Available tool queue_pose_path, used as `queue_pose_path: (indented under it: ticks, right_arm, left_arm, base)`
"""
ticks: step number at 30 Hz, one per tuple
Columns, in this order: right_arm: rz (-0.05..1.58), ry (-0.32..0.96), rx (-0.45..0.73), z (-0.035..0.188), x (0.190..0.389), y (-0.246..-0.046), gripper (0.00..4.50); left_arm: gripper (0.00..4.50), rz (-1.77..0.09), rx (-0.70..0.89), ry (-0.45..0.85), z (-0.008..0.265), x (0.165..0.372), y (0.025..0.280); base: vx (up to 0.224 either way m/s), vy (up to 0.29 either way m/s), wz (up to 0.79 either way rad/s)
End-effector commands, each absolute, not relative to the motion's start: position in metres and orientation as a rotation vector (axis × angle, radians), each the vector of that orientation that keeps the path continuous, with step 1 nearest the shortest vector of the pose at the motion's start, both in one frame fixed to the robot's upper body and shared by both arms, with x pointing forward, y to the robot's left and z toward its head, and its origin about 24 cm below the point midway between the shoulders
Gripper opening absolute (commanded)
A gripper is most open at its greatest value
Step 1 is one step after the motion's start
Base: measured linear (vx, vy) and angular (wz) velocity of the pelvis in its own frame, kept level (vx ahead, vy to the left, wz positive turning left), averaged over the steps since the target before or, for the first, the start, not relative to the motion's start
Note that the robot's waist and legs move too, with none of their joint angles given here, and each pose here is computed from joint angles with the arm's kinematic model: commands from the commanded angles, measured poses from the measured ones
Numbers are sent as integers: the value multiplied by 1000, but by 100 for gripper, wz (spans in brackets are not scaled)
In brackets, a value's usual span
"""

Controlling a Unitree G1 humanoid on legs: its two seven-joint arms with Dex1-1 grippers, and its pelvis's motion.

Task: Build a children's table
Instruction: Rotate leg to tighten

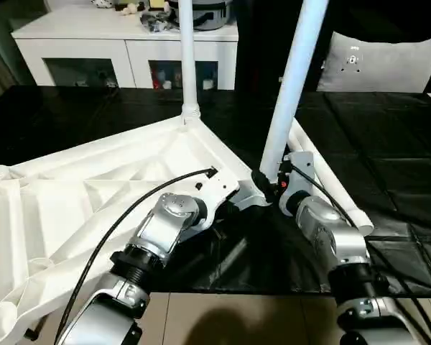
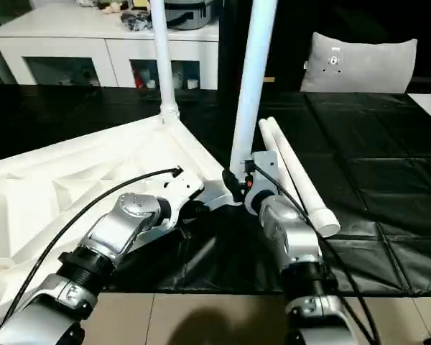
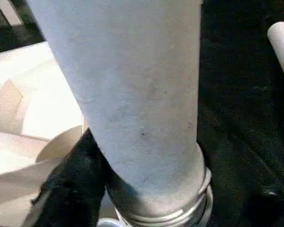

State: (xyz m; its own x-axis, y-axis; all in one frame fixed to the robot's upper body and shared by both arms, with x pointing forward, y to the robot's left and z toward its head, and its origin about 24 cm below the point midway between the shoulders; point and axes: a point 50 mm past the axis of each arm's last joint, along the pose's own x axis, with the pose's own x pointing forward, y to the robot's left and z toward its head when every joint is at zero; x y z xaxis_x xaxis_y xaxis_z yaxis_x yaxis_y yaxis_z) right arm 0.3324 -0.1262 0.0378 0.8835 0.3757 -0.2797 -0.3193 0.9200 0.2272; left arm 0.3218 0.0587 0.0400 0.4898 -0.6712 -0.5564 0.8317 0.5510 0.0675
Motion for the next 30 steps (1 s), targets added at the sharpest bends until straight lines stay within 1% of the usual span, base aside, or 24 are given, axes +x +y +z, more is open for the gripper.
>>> queue_pose_path:
  ticks: [1, 2, 4, 5, 6, 7, 8, 11, 13, 16, 17, 18, 19, 23, 25, 27, 30]
  right_arm:
    - [399, 388, 216, 24, 324, -122, 345]
    - [397, 372, 215, 25, 325, -125, 361]
    - [414, 335, 193, 30, 325, -131, 374]
    - [442, 294, 174, 35, 324, -139, 379]
    - [453, 283, 174, 37, 323, -142, 391]
    - [483, 271, 171, 39, 322, -145, 391]
    - [514, 263, 158, 41, 320, -149, 406]
    - [636, 250, 60, 46, 311, -166, 426]
    - [665, 252, 39, 48, 310, -173, 445]
    - [740, 243, 4, 55, 308, -181, 445]
    - [780, 237, -36, 59, 308, -184, 445]
    - [786, 235, -47, 60, 308, -184, 445]
    - [842, 231, -69, 63, 307, -184, 445]
    - [961, 236, -49, 66, 304, -180, 445]
    - [1007, 247, -36, 65, 302, -178, 409]
    - [1035, 257, -28, 65, 301, -177, 405]
    - [1076, 271, -15, 63, 299, -174, 369]
  left_arm:
    - [0, -926, 359, 495, 38, 321, 58]
    - [0, -922, 358, 498, 38, 321, 60]
    - [0, -918, 356, 504, 37, 322, 63]
    - [0, -913, 358, 520, 36, 323, 69]
    - [0, -911, 361, 525, 36, 323, 72]
    - [0, -913, 370, 532, 35, 323, 74]
    - [0, -920, 376, 540, 34, 322, 77]
    - [0, -981, 409, 546, 32, 319, 84]
    - [0, -1019, 425, 541, 32, 317, 86]
    - [0, -1091, 477, 531, 29, 314, 91]
    - [0, -1141, 519, 538, 27, 311, 95]
    - [0, -1153, 530, 538, 26, 310, 95]
    - [0, -1213, 553, 538, 25, 307, 97]
    - [0, -1352, 587, 534, 26, 300, 100]
    - [0, -1409, 598, 542, 28, 297, 102]
    - [0, -1430, 604, 550, 28, 297, 103]
    - [0, -1460, 620, 556, 29, 297, 105]
  base:
    - [0, 0, 0]
    - [0, 0, 0]
    - [0, 0, 0]
    - [0, 0, 0]
    - [0, 0, 0]
    - [0, 0, 0]
    - [0, 0, 0]
    - [0, 0, 0]
    - [0, 0, 0]
    - [0, 0, 0]
    - [0, 0, 0]
    - [0, 0, 0]
    - [0, 0, 0]
    - [0, 0, 0]
    - [0, 0, 0]
    - [0, 0, 0]
    - [0, 0, 0]
